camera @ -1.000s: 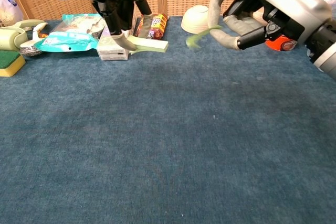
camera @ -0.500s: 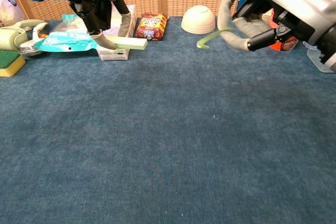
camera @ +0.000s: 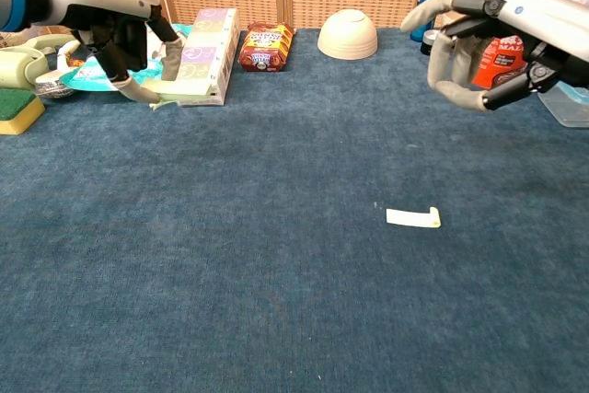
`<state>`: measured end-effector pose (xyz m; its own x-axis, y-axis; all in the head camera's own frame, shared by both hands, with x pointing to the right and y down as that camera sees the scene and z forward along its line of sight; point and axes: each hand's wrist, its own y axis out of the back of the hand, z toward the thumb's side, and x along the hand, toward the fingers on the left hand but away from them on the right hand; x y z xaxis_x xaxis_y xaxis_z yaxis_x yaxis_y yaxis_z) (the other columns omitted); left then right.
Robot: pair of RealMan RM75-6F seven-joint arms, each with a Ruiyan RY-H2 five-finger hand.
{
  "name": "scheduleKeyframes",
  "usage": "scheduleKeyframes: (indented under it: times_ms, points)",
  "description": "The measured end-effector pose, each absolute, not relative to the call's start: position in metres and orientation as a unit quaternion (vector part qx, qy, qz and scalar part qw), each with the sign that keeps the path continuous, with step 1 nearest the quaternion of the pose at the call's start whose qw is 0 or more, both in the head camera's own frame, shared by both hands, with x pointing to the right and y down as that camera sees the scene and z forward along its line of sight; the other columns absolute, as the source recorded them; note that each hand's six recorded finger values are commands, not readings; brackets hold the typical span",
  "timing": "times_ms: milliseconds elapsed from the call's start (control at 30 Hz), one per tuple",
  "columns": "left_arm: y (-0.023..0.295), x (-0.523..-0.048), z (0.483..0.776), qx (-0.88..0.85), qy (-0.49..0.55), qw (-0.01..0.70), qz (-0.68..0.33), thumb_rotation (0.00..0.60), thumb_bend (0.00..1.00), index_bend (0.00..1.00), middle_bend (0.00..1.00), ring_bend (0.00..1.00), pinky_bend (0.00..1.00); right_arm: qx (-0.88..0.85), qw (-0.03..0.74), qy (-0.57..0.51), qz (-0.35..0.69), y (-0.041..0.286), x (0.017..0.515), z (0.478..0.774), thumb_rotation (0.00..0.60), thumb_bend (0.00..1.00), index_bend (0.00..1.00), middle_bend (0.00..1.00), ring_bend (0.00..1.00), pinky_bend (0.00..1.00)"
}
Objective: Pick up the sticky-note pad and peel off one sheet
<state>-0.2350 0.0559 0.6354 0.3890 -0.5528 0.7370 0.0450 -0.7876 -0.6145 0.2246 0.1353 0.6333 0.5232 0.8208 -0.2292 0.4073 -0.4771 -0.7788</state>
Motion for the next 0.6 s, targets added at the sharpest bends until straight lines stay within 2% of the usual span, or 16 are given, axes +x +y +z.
scheduleKeyframes:
  times_ms: [233,333,433,533,600]
  points:
    - [0.064,-0.244,0.644,-0.781,0.167,0.284,-0.530,0.600,0.46,0.81,1.00,1.00,1.00,-0.796,0.338,-0.393,0.312,0.133,0.239,0.631,0.600,0.43,0.15,0.43,0.42,0.42]
    - [0.066,-0.246,0.648,-0.779,0.166,0.290,-0.531,0.600,0.42,0.71,1.00,0.99,1.00,-0.794,0.337,-0.396,0.314,0.133,0.243,0.629,0.600,0.43,0.15,0.43,0.42,0.42]
    - [0.067,-0.248,0.651,-0.774,0.161,0.299,-0.534,0.600,0.36,0.56,0.96,0.89,1.00,-0.793,0.336,-0.399,0.314,0.132,0.244,0.628,0.600,0.43,0.14,0.43,0.42,0.42]
    - [0.071,-0.252,0.654,-0.771,0.151,0.302,-0.540,0.600,0.31,0.45,0.80,0.73,0.95,-0.793,0.336,-0.401,0.313,0.131,0.245,0.627,0.600,0.43,0.14,0.43,0.42,0.42]
    - [0.074,-0.255,0.656,-0.770,0.150,0.299,-0.543,0.600,0.28,0.38,0.67,0.60,0.85,-0.792,0.337,-0.401,0.314,0.130,0.246,0.626,0.600,0.43,0.14,0.43,0.42,0.42]
